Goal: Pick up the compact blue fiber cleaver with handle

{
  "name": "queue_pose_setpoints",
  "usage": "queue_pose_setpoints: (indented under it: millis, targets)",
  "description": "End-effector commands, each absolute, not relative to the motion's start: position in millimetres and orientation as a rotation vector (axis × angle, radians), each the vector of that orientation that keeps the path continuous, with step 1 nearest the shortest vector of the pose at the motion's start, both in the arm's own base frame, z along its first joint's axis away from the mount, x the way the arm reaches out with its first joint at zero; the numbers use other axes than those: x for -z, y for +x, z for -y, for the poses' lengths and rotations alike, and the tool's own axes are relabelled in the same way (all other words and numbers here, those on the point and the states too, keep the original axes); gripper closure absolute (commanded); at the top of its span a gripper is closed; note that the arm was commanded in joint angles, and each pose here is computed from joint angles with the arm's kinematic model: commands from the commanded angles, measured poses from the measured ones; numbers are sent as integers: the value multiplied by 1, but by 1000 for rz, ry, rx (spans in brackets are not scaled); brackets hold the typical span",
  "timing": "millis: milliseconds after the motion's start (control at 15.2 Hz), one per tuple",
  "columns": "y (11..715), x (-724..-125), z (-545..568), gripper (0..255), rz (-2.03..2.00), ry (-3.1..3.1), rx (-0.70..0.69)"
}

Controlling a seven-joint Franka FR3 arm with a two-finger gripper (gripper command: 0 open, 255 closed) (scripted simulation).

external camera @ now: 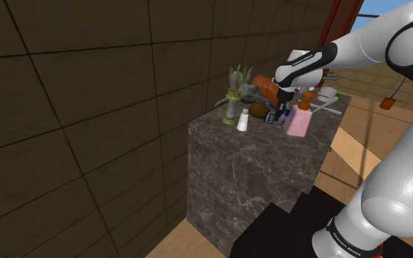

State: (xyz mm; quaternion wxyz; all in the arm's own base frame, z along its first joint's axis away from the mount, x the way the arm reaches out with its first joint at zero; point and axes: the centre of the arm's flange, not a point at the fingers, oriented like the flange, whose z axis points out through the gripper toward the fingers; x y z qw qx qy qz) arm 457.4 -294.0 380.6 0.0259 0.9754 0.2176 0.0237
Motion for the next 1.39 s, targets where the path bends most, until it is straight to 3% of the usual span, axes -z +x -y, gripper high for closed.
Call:
queue_pose_setpoints:
  millis: [0,462,1320]
  targets:
    - [457,-380,294,255,-673,3015,-73]
    - [458,-380,294,255,-673,3015,-73]
    - [458,-448,294,255,-672,3015,-73]
